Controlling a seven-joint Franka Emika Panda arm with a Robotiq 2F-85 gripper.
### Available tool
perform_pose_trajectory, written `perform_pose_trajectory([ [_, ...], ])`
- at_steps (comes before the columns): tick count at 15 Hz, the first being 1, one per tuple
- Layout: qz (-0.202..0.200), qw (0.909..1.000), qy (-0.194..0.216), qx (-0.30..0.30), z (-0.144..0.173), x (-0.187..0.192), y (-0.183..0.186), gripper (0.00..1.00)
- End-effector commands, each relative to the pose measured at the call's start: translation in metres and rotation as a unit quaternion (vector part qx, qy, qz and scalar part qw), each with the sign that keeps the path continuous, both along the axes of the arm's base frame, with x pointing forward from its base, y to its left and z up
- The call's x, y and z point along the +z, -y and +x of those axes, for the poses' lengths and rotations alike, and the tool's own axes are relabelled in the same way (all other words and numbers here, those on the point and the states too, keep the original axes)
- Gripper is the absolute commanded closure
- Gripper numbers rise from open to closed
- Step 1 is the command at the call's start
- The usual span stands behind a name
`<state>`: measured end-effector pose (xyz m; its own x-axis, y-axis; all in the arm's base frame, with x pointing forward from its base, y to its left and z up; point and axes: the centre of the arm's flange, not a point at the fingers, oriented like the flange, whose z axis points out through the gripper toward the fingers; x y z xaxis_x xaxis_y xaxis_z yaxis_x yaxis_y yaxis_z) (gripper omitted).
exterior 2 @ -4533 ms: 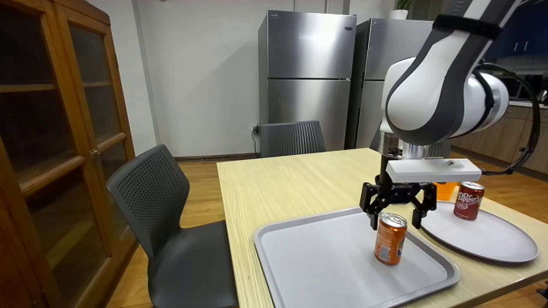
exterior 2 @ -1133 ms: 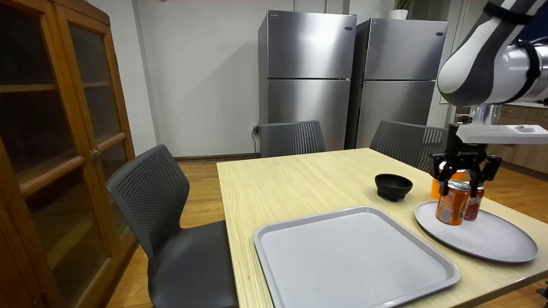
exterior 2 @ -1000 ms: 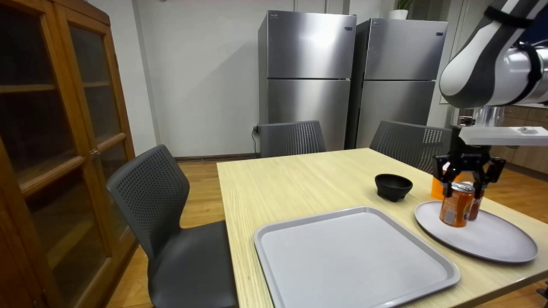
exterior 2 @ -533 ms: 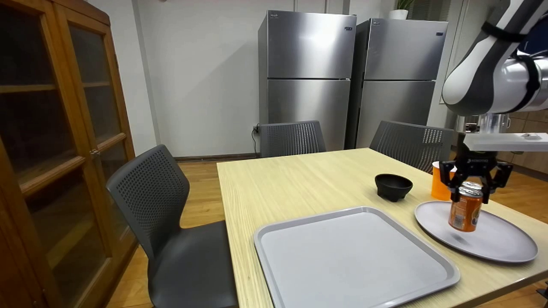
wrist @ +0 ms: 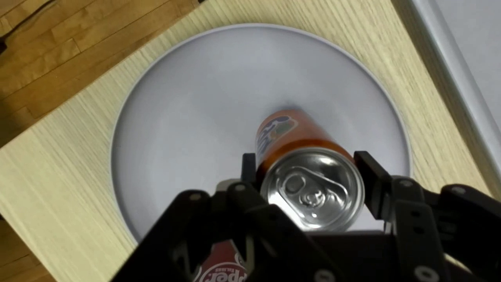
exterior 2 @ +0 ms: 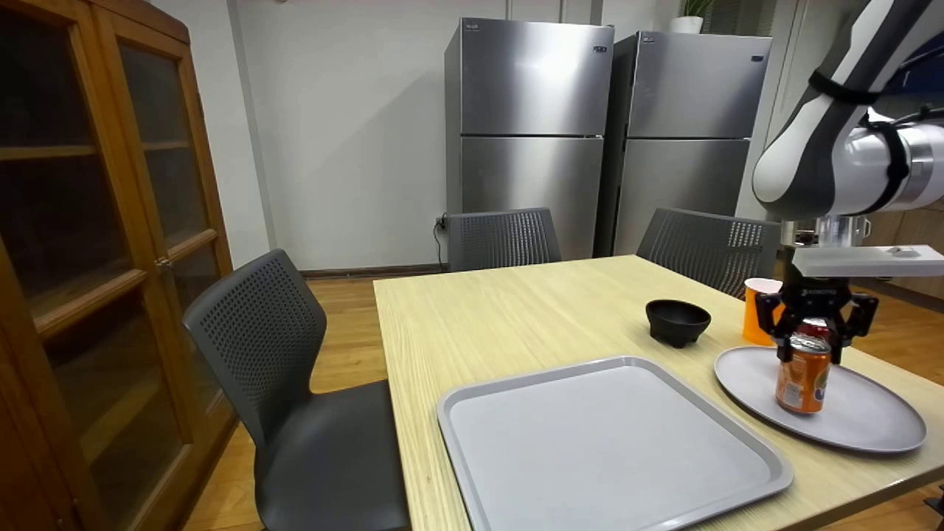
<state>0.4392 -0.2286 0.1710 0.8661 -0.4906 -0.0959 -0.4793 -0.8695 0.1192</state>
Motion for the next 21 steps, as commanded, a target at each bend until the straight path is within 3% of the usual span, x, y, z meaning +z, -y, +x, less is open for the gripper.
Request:
perform_pose_trajectory([
  [1,0.002,1.0000,-0.009,0.000,0.010,0.002,0.010,0.62],
  [3,0.001,1.0000,-0.009,0.001,0.012,0.002,0.011,0.57],
  [4,0.000,1.0000,-0.009,0.001,0.013,0.004,0.012,0.12],
  [7,-0.004,1.0000,-0.004,0.004,0.018,0.013,0.013,0.01],
  [21,-0.039,0.9947,0.061,0.073,0.054,0.088,-0.017,0.00],
])
